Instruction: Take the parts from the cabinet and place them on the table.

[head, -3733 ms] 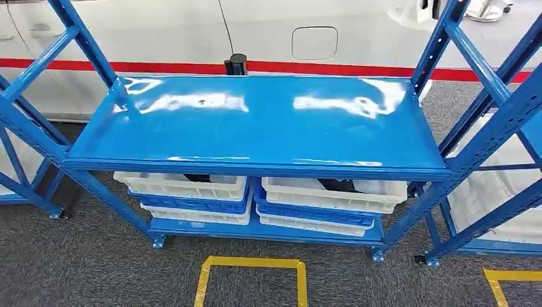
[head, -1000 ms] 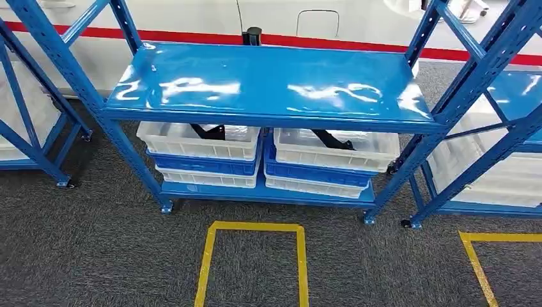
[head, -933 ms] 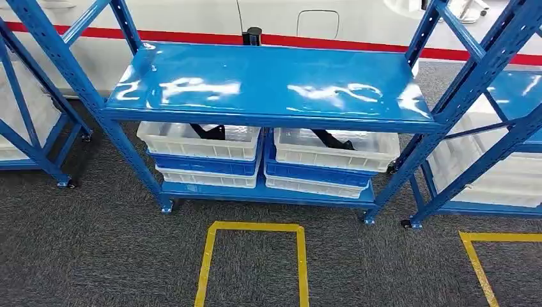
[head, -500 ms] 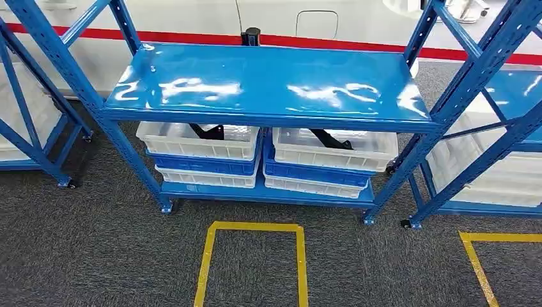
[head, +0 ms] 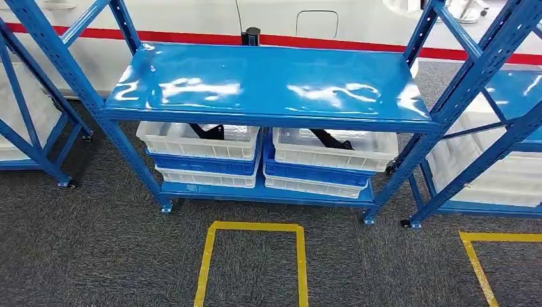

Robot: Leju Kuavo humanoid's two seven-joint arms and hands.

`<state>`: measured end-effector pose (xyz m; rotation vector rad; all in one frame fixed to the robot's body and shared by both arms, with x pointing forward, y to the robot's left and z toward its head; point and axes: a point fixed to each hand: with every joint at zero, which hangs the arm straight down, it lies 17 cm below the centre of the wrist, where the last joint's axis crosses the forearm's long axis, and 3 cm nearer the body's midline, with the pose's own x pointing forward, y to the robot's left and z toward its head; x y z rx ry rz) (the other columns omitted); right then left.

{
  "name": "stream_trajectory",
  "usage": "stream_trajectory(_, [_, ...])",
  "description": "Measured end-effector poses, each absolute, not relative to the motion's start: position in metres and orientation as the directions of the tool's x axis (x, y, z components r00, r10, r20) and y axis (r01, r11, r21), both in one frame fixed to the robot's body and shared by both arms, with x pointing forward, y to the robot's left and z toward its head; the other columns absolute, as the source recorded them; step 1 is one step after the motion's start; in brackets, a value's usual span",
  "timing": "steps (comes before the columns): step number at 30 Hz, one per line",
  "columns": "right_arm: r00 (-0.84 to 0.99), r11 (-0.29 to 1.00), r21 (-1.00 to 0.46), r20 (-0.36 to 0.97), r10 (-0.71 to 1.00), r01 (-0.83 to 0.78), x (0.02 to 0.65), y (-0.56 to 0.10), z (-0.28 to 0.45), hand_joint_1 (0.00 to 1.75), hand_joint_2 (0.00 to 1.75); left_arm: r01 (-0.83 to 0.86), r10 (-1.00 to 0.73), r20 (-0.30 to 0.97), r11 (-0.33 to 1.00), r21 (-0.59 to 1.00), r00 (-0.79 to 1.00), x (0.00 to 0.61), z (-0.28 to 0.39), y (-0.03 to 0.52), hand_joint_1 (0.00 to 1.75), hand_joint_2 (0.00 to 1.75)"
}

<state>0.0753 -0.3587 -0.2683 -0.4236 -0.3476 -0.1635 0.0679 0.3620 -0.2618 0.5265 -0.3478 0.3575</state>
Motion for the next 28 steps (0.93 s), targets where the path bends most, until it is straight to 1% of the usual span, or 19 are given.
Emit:
stream_trajectory(14, [0.942, 0.949, -0.264, 0.326, -0.078, 0.170, 0.068, -0.334, -0.275, 0.00, 0.00, -0.324, 0.193, 0.378, 0.889, 0.322, 0.905, 0.073, -0.269, 0.352, 0.00, 0.00])
stream_trajectory(28, [0.957, 0.986, -0.136, 0.283, -0.058, 0.100, 0.059, -0.301, -0.278, 0.00, 0.00, -0.193, 0.129, 0.325, 0.966, 0.174, 0.937, 0.071, -0.275, 0.315, 0.00, 0.00])
